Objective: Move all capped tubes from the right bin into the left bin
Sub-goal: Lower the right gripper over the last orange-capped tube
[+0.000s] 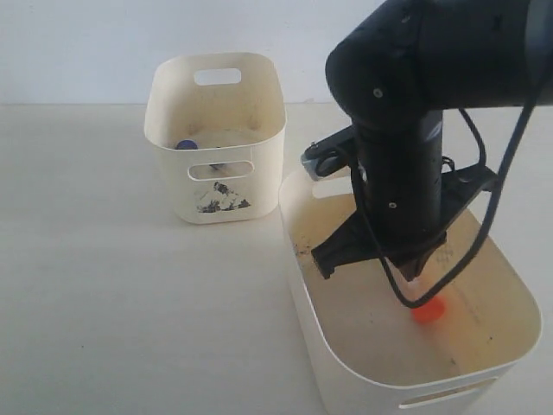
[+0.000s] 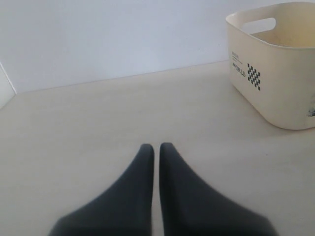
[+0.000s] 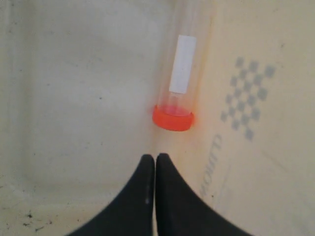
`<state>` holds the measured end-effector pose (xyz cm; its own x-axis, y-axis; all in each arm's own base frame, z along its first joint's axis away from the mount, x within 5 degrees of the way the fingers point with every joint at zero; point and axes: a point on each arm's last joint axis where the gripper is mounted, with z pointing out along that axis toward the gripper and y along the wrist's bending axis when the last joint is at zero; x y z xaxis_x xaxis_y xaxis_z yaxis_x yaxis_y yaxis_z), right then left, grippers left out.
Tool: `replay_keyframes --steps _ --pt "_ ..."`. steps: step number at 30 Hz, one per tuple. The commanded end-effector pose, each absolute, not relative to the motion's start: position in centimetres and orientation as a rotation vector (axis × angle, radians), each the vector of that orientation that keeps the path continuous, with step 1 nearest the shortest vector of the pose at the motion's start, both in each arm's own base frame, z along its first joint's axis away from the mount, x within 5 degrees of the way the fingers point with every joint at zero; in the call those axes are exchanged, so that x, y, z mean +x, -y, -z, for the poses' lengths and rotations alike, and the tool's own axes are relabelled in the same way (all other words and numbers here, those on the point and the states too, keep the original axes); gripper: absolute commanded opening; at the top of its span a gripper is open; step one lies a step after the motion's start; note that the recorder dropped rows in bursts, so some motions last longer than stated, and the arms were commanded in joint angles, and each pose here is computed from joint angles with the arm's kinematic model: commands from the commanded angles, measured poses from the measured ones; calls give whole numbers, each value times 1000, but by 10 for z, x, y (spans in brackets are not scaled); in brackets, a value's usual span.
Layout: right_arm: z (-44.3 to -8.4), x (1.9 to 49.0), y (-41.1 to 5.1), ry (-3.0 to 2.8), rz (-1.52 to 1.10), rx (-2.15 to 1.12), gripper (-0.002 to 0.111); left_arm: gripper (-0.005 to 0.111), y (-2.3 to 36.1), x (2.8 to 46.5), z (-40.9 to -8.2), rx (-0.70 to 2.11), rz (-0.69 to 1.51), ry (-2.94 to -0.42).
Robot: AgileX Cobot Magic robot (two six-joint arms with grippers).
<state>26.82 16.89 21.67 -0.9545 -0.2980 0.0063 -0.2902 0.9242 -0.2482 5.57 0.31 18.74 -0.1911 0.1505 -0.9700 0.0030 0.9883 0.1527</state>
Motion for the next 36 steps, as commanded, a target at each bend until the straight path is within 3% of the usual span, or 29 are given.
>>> replay_keyframes --steps 1,12,36 --pt "-197 265 -168 -3092 464 -485 0 4 -3 56 -190 102 -124 -1745" --pt "-170 262 -165 -3155 574 -479 0 4 -3 56 -190 102 -124 -1745" --pt "-169 264 -168 -3146 522 -358 0 4 -3 56 -190 102 -124 -1745"
